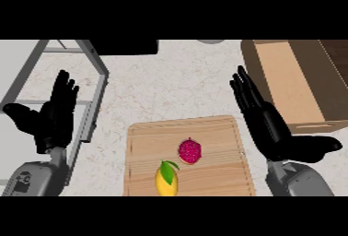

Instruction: Pick the cupcake from the cutting board and place it in the cardboard box

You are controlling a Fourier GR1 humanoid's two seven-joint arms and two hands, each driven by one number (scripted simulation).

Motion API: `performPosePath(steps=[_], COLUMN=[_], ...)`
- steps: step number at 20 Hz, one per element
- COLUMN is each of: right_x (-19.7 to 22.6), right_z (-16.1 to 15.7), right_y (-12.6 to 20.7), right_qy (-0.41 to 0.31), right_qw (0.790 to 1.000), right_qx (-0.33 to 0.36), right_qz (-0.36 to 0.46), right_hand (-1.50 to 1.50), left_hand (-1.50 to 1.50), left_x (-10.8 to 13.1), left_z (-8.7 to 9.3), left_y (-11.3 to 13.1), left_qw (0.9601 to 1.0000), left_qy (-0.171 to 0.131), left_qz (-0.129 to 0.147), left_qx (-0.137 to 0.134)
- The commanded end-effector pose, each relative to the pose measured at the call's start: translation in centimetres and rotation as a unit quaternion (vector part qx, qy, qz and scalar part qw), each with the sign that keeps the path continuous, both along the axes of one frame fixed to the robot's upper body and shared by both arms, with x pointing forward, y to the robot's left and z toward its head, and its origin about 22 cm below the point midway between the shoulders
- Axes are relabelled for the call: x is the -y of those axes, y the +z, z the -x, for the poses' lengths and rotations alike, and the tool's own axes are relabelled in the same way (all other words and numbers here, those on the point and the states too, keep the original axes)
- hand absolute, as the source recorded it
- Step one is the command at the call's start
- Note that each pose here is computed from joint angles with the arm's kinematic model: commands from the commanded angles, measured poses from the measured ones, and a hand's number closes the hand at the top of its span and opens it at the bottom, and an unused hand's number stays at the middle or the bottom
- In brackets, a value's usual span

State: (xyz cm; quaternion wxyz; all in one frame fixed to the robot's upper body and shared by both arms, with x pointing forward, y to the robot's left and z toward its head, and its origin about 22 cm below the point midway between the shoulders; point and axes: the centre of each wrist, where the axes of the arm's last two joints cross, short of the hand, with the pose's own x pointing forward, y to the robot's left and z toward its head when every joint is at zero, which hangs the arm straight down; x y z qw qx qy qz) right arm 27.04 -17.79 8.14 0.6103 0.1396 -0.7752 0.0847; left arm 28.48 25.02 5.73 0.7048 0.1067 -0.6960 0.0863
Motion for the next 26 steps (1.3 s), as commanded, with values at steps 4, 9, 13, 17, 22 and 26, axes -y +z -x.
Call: performPosePath(steps=[4,9,13,17,22,26], right_x=[7.6,13.8,13.6,15.1,15.0,12.2], right_z=[2.1,4.6,7.5,11.7,16.9,19.5], right_y=[-3.1,-8.1,-11.3,-13.5,-13.3,-10.2], right_qy=[-0.08,-0.321,-0.251,-0.185,-0.185,-0.163], right_qw=[0.983,0.934,0.918,0.902,0.89,0.891], right_qx=[0.164,0.147,0.304,0.343,0.291,0.264], right_qz=[0.019,0.052,0.043,0.189,0.298,0.33], right_hand=[-1.5,-1.5,-1.5,-1.5,-1.5,-1.5], left_hand=[0.0,0.0,0.0,0.0,0.0,0.0], left_x=[-1.7,-2.7,-3.3,-3.5,-3.7,-4.4], left_z=[1.8,3.1,2.5,2.5,2.7,2.6], left_y=[-2.1,-4.3,-4.2,-5.4,-6.2,-5.8], left_qw=[0.9868,0.9747,0.9677,0.9653,0.9645,0.9624], left_qy=[-0.073,-0.101,-0.124,-0.14,-0.144,-0.148], left_qz=[-0.141,-0.189,-0.208,-0.21,-0.212,-0.218], left_qx=[-0.032,-0.066,-0.068,-0.066,-0.063,-0.067])
